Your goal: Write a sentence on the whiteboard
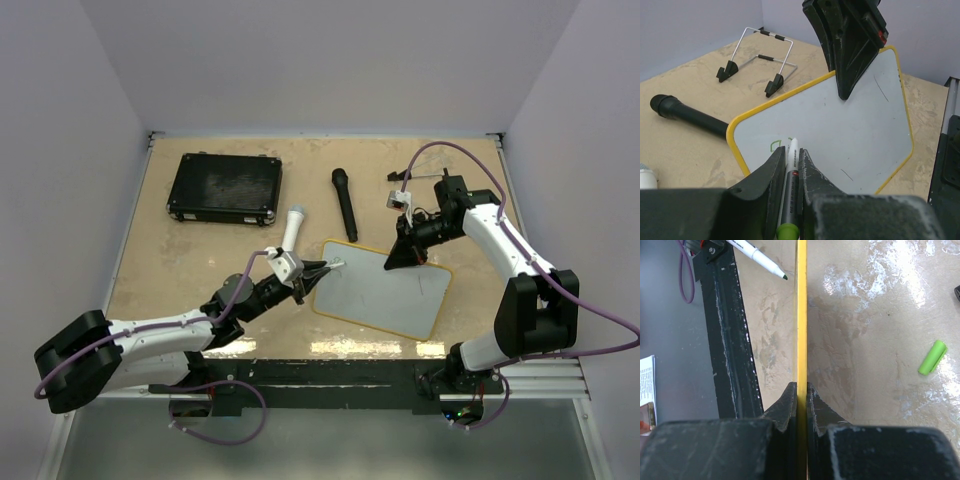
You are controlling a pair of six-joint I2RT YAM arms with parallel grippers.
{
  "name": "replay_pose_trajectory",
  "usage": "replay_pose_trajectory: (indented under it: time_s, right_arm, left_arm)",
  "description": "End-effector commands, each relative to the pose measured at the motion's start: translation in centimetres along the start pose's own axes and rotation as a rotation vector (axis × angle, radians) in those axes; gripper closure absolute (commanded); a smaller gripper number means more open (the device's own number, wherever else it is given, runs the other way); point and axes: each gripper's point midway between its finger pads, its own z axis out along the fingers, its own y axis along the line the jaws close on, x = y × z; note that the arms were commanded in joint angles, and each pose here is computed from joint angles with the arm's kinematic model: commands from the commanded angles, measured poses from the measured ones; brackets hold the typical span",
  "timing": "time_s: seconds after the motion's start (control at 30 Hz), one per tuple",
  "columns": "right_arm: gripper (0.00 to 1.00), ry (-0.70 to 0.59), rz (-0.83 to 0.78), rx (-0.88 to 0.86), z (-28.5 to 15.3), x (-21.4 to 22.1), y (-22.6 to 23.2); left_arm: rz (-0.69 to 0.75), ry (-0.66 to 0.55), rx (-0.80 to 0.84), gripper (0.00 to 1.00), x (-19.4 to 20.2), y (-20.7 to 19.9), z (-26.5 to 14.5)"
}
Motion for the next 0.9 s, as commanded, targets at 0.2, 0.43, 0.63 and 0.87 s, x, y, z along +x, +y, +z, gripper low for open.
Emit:
replay_pose_trajectory:
  time_s: [0.2, 0.43, 0.63, 0.87]
  right_arm:
    - [1.00, -0.042, -0.131, 0.006, -0.2, -1.6, -0.3]
    - [1.00, -0.044, -0.132, 0.010, -0.3, -1.7, -0.4]
    - [1.00, -0.043, -0.134, 0.009, -0.3, -1.6, -0.3]
    - [1.00, -0.042, -0.134, 0.006, -0.2, -1.6, -0.3]
  left_arm:
    - [0.000, 0.029, -0.005, 1.00, 1.1, 0.2, -0.4]
    - [0.005, 0.035, -0.007, 1.00, 1.4, 0.2, 0.0]
    - [0.011, 0.035, -0.007, 1.00, 1.3, 0.3, 0.6]
    - [0.008, 0.017, 0.003, 1.00, 0.7, 0.1, 0.8]
